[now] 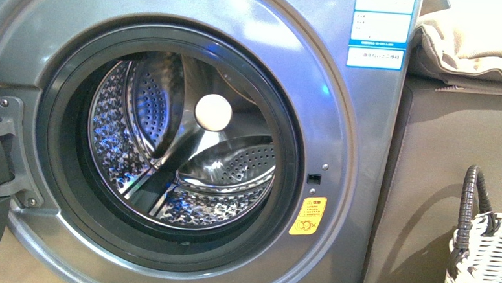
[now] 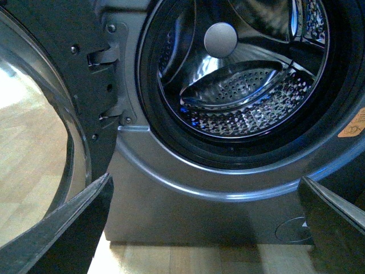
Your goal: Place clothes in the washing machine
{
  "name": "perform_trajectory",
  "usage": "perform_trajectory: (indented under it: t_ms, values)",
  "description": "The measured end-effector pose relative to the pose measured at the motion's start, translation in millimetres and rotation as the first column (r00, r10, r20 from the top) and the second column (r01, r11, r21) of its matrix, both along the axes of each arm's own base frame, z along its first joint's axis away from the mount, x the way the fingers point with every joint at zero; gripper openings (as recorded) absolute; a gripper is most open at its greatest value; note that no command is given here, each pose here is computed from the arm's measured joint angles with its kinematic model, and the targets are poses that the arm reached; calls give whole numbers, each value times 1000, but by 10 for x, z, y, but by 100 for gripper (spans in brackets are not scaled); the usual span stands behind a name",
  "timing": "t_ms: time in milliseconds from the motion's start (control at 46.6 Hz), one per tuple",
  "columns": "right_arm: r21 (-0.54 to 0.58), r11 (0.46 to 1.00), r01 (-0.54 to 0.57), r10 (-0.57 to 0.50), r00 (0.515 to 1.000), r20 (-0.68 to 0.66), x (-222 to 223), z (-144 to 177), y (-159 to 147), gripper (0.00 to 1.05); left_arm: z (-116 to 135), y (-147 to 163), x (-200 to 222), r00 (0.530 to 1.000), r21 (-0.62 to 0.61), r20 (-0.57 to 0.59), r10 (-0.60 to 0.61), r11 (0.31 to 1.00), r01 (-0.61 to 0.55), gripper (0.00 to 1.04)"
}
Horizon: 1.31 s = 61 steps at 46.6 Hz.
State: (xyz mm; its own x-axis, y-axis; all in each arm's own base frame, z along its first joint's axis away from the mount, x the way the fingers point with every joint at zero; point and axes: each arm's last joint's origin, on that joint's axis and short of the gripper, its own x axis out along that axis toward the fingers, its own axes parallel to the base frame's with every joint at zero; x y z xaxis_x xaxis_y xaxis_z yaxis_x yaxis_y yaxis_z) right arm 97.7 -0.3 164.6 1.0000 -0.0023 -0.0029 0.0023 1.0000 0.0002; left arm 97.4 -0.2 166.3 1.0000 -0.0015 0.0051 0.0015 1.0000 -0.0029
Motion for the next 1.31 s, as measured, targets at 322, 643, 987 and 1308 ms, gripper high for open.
perform_trajectory:
  t_ms: [322, 643, 987, 1308]
  values:
    - [276, 905, -323, 319, 946, 60, 23, 83, -112, 97, 0, 0, 0, 1000, 0, 0, 0, 1000, 0, 98]
    - [292, 910, -293, 274, 956, 104, 155, 264, -438, 97, 0, 0, 0, 1000, 0, 0, 0, 1000, 0, 98]
    - [235, 966, -105, 111, 994, -10, 628, 369, -912, 97, 0, 0, 0, 1000, 0, 0, 0, 1000, 0, 98]
    - [200, 974, 105, -37, 947, -319, 1099, -157, -1405, 97, 0, 0, 0, 1000, 0, 0, 0, 1000, 0, 98]
